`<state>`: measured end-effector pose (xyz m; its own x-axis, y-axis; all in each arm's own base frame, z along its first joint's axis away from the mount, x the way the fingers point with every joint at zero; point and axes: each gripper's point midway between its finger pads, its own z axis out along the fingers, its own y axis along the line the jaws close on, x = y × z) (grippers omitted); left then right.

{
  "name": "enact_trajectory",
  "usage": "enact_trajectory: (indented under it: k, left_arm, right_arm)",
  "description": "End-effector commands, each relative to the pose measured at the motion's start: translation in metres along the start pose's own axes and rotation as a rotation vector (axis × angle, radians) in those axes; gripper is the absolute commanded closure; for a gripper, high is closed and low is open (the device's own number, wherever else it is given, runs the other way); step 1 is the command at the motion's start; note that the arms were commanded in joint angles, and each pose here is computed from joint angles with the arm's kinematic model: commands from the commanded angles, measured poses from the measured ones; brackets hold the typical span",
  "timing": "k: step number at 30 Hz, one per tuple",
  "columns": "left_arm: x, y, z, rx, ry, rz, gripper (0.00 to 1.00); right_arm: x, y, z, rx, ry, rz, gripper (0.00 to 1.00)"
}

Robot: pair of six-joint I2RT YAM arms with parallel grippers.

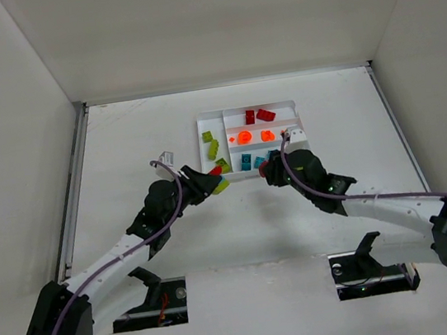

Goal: Sort the legos into containers by color

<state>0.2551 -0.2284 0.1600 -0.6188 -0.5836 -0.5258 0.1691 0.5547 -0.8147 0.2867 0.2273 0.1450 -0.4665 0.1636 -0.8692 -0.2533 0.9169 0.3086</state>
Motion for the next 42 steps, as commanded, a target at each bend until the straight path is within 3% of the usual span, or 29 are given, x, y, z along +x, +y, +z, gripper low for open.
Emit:
enact_trajectory:
  k: [1, 13, 22, 25, 29, 33, 39, 42]
  left_arm:
    - [-0.009, -0.009, -0.006, 0.045, -0.035, 0.047, 0.81]
    - [0.000, -0.014, -0.010, 0.057, -0.010, 0.087, 0.80]
    - [0.014, -0.019, -0.008, 0.072, 0.040, 0.115, 0.80]
    - [0.018, -0.021, -0.008, 0.080, 0.058, 0.133, 0.80]
    - [0.023, -0.023, -0.008, 0.090, 0.075, 0.143, 0.80]
    - [0.028, -0.022, -0.007, 0.096, 0.101, 0.159, 0.80]
    - [0.033, -0.026, -0.010, 0.124, 0.126, 0.173, 0.80]
    - [0.035, -0.027, -0.013, 0.146, 0.136, 0.177, 0.79]
  right_arm:
    - [-0.060, -0.001, 0.021, 0.019, -0.149, 0.113, 0.75]
    - [-0.129, -0.128, 0.151, 0.321, -0.194, 0.254, 0.74]
    - [-0.141, -0.156, 0.195, 0.378, -0.199, 0.309, 0.70]
    - [-0.140, -0.158, 0.200, 0.390, -0.195, 0.317, 0.67]
    - [-0.132, -0.164, 0.200, 0.413, -0.184, 0.319, 0.47]
    - [-0.129, -0.165, 0.190, 0.415, -0.184, 0.324, 0.39]
    - [-0.140, -0.154, 0.154, 0.388, -0.225, 0.317, 0.38]
    - [-0.134, -0.127, 0.129, 0.328, -0.235, 0.294, 0.41]
